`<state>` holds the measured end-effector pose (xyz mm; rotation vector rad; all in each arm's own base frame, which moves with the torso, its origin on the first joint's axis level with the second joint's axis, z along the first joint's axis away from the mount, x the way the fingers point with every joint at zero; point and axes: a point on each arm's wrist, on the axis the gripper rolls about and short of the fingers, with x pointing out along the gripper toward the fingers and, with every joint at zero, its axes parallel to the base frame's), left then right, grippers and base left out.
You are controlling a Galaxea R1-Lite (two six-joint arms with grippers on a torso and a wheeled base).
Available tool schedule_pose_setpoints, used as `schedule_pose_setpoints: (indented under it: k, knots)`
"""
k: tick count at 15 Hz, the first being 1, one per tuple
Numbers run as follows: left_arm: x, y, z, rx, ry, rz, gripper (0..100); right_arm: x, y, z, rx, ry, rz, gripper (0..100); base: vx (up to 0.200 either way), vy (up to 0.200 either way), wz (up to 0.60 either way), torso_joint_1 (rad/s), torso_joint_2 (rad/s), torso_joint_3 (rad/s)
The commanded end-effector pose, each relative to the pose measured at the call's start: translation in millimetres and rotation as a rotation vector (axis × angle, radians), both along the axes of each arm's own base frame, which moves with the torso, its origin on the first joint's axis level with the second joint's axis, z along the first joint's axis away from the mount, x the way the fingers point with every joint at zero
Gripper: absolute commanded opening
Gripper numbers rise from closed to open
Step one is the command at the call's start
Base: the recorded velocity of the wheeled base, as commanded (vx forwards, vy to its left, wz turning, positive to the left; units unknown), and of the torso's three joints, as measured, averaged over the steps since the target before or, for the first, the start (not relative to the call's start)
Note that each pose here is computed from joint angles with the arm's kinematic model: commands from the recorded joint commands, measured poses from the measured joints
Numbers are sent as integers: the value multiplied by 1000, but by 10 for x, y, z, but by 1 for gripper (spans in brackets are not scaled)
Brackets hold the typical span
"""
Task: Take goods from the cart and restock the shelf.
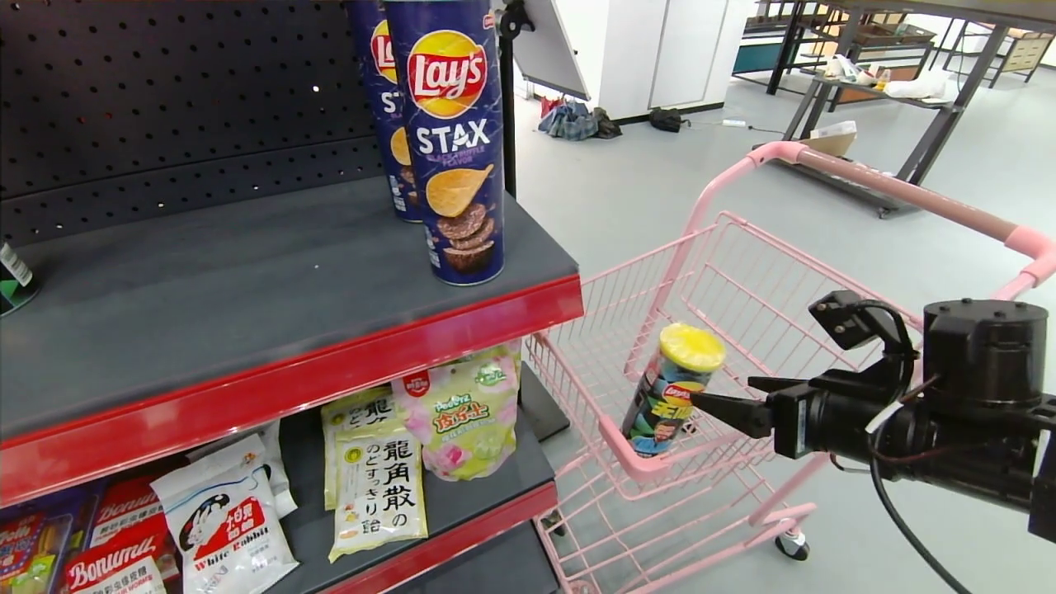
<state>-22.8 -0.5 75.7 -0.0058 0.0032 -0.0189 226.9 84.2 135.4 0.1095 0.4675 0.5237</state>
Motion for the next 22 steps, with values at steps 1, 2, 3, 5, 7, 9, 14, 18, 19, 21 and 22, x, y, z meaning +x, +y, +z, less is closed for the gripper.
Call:
schedule_pose_setpoints:
  k: [1, 2, 3, 5, 7, 9, 14, 18, 19, 21, 22]
  knots:
    - [0, 0, 0, 0, 0, 1, 100, 77, 63, -146, -16, 41, 11, 100, 0, 0, 0, 0, 0, 0]
    - [0, 0, 0, 0, 0, 1, 100, 147, 92, -199, -15, 37, 11, 100, 0, 0, 0, 0, 0, 0]
    - [1, 0, 0, 0, 1, 1, 100, 174, 107, -234, -19, 47, 13, 100, 0, 0, 0, 0, 0, 0]
    - [1, 0, 0, 0, 1, 1, 100, 218, 123, -315, -34, 67, 18, 100, 0, 0, 0, 0, 0, 0]
    - [1, 0, 0, 0, 1, 1, 100, 278, 145, -348, -31, 63, 17, 100, 0, 0, 0, 0, 0, 0]
    - [1, 0, 0, 0, 1, 1, 100, 347, 170, -421, -34, 67, 18, 100, 0, 0, 0, 0, 0, 0]
    - [1, 0, 0, 0, 1, 1, 100, 624, 241, -558, -25, 41, 4, 100, 0, 0, 0, 0, 0, 0]
    - [1, 0, 0, 1, 1, 1, 100, 774, 290, -650, -25, 27, -13, 100, 0, 0, 0, 0, 0, 0]
    - [0, 0, 0, 1, 0, 1, 100, 826, 308, -667, -19, 8, -14, 100, 0, 0, 0, 0, 0, 0]
    - [1, 0, 0, 1, 1, 1, 100, 880, 327, -717, -15, -5, -16, 100, 0, 0, 0, 0, 0, 0]
    - [1, 0, 0, 1, 1, 1, 100, 892, 337, -731, -15, -5, -14, 100, 0, 0, 0, 0, 0, 0]
